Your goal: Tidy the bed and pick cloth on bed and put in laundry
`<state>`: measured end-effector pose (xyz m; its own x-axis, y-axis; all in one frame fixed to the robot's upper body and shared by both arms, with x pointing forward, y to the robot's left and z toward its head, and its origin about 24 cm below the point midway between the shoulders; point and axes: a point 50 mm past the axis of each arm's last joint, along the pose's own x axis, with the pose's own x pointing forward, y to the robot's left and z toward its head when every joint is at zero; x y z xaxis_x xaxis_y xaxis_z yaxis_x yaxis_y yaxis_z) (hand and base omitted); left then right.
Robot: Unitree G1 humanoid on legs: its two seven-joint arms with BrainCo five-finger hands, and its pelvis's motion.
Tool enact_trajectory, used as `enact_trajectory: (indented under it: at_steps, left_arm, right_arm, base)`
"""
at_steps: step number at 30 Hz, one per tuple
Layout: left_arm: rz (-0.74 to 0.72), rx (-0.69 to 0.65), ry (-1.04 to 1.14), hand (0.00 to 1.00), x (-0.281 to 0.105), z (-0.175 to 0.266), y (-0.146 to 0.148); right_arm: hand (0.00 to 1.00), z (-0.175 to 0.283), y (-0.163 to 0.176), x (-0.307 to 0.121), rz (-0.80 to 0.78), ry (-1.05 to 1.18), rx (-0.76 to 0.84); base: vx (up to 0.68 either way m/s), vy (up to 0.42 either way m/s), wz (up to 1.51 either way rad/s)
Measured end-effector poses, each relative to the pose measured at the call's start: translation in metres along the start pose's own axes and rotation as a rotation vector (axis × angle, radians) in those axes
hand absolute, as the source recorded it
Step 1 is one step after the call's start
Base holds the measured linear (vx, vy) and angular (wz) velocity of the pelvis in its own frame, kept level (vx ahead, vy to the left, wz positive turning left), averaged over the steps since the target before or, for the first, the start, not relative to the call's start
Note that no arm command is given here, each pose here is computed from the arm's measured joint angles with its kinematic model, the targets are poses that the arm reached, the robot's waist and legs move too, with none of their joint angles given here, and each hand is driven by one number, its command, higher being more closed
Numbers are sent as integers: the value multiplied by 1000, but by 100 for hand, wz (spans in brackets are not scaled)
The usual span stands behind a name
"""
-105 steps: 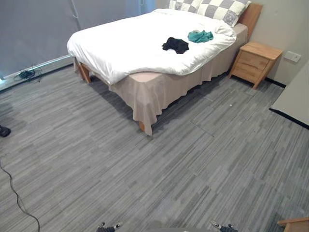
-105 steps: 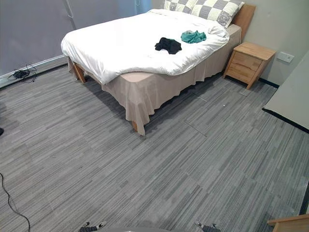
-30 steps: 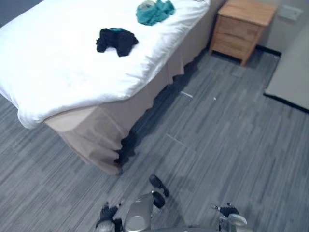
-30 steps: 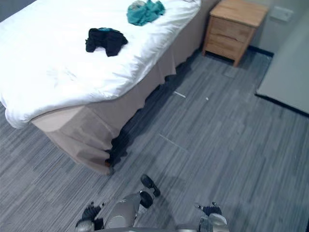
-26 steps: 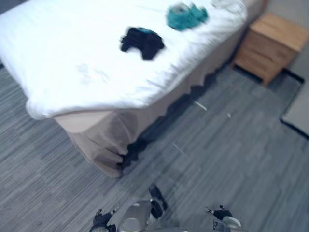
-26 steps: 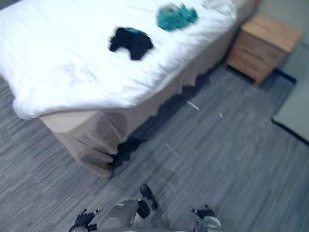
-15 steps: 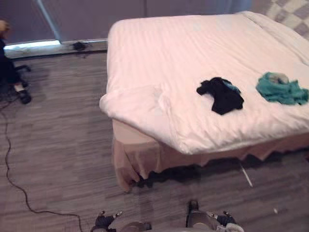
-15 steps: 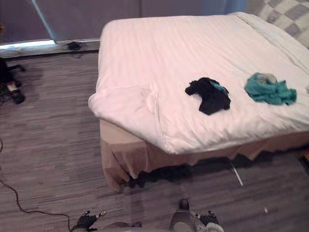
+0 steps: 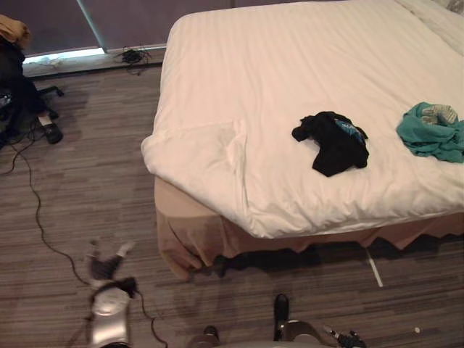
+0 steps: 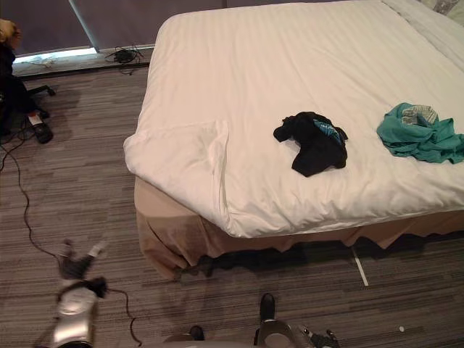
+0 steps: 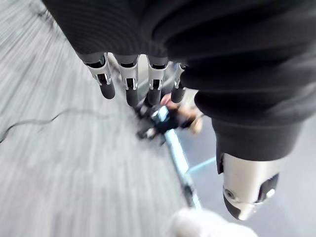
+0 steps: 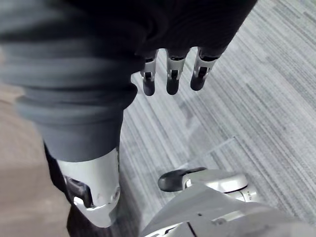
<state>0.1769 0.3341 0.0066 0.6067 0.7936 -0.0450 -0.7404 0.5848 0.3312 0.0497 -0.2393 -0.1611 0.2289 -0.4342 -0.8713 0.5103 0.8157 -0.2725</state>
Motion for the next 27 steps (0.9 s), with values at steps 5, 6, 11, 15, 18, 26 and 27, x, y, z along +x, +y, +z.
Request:
enact_trajectory:
  at_steps: [5, 6, 11, 15, 18, 26, 27]
  left_arm:
    - [31, -100, -171, 0, 11, 47, -5]
    - [24, -107, -187, 0, 13, 52, -8]
    - [-68, -139, -400, 0, 26, 119, -44]
    - [-153, -145, -583, 0, 34, 191, -85]
    - [-174, -105, -648, 0, 39, 231, -103]
    - [-175, 127, -684, 100, 57, 285, -126]
    - [-169, 185, -668, 100, 61, 281, -126]
  right_arm:
    - [0, -7, -7, -2, -11, 9, -1]
    - [0, -6, -7, -2, -11, 4, 3]
    - [0, 17, -4, 1, -3, -73, 14]
    - [0, 40, 9, 2, 29, -126, 34]
    - [0, 58, 20, 1, 56, -188, 23]
    - [0, 74, 38, -5, 99, -275, 8]
    - [0, 74, 39, -5, 93, -276, 6]
  base:
    - [-48, -13, 1]
    - [-47, -23, -4]
    - [-53, -18, -26]
    - [-41, -19, -38]
    - [-23, -20, -35]
    - [-18, 22, -13]
    - [-7, 41, -11]
